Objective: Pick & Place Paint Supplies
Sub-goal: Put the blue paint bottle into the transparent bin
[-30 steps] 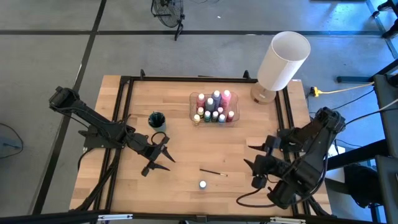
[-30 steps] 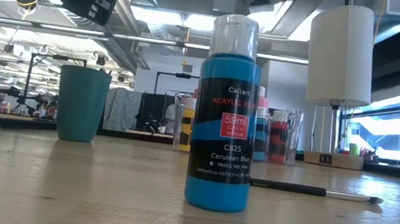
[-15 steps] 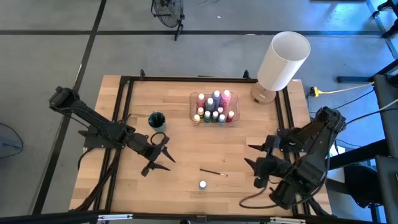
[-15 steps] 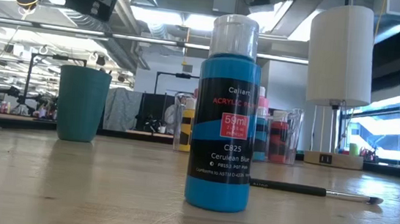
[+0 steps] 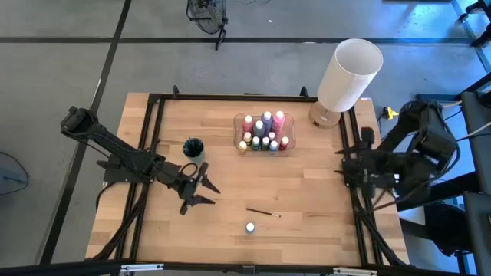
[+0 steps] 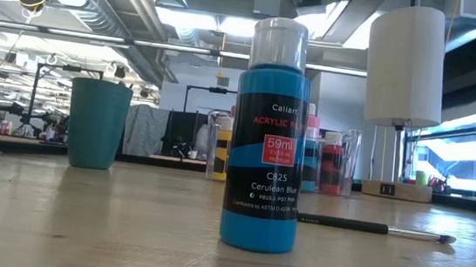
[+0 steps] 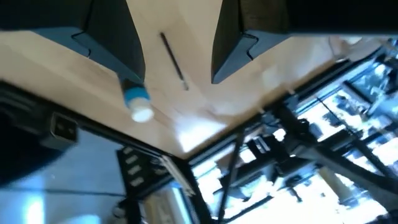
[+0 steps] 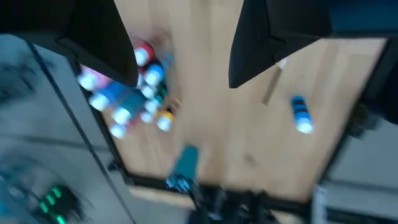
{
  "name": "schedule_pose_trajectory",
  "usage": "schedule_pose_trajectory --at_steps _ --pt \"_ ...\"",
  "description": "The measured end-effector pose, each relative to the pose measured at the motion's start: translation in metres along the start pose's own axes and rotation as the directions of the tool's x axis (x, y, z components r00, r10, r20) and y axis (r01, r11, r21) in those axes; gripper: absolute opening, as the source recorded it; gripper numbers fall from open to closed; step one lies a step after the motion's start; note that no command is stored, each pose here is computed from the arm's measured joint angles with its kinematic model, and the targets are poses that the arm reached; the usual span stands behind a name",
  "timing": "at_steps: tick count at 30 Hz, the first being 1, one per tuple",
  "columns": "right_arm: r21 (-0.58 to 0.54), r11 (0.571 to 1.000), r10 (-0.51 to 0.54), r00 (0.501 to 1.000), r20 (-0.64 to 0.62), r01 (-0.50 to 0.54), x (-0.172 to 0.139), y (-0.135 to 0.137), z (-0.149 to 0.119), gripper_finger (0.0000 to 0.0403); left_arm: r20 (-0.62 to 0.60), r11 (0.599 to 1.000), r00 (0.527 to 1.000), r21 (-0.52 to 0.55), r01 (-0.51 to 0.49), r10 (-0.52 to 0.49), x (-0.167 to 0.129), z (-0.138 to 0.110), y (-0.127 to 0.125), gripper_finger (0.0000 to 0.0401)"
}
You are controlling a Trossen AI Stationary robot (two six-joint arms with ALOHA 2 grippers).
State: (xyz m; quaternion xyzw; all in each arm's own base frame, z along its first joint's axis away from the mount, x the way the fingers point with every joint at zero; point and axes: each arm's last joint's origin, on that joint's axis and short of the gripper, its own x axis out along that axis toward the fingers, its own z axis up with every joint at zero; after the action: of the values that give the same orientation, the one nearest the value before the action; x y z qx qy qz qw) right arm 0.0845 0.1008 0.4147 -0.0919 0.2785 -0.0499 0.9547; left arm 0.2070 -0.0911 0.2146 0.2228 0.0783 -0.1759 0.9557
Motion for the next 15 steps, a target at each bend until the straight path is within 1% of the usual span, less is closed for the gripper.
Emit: schedule_pose_trajectory --at_steps 2,4,5,7,9,12,14,15 --pt "0.0 0.998 0.056 0.996 0.076 -0.057 0.0 -0.006 -0.021 0.0252 0.006 0.998 0.999 -0.052 -0.033 0.033 0.0 0.001 0.001 0.018" --pt "0.01 0.992 0.125 0.979 0.16 -0.128 0.003 -0.009 -0.041 0.0252 0.001 0.994 0.999 -0.108 -0.037 0.037 0.0 0.001 0.001 0.018" --pt "0.009 0.986 0.164 0.965 0.202 -0.169 0.006 -0.008 -0.05 0.0252 -0.001 0.992 0.999 -0.124 -0.036 0.036 0.0 0.001 0.001 0.018" --pt "-0.036 0.967 0.254 0.93 0.266 -0.254 0.016 -0.002 -0.069 0.0252 -0.005 0.989 0.999 -0.144 -0.035 0.034 0.0 0.0 0.001 0.018" --pt "-0.118 0.933 0.36 0.876 0.32 -0.34 0.026 0.009 -0.086 0.0252 0.004 0.982 1.0 -0.189 -0.027 0.028 0.0 0.001 0.001 0.018" --pt "-0.201 0.872 0.487 0.764 0.424 -0.446 0.042 0.022 -0.111 0.0252 0.041 0.973 0.999 -0.23 0.002 0.008 0.0 0.004 0.001 0.018" --pt "-0.224 0.843 0.533 0.703 0.471 -0.488 0.054 0.032 -0.129 0.0252 0.093 0.97 0.995 -0.233 0.063 -0.042 0.0 0.007 0.0 0.018" --pt "-0.225 0.839 0.537 0.689 0.487 -0.495 0.06 0.037 -0.138 0.0252 0.113 0.968 0.991 -0.229 0.101 -0.077 -0.001 0.008 -0.001 0.018"
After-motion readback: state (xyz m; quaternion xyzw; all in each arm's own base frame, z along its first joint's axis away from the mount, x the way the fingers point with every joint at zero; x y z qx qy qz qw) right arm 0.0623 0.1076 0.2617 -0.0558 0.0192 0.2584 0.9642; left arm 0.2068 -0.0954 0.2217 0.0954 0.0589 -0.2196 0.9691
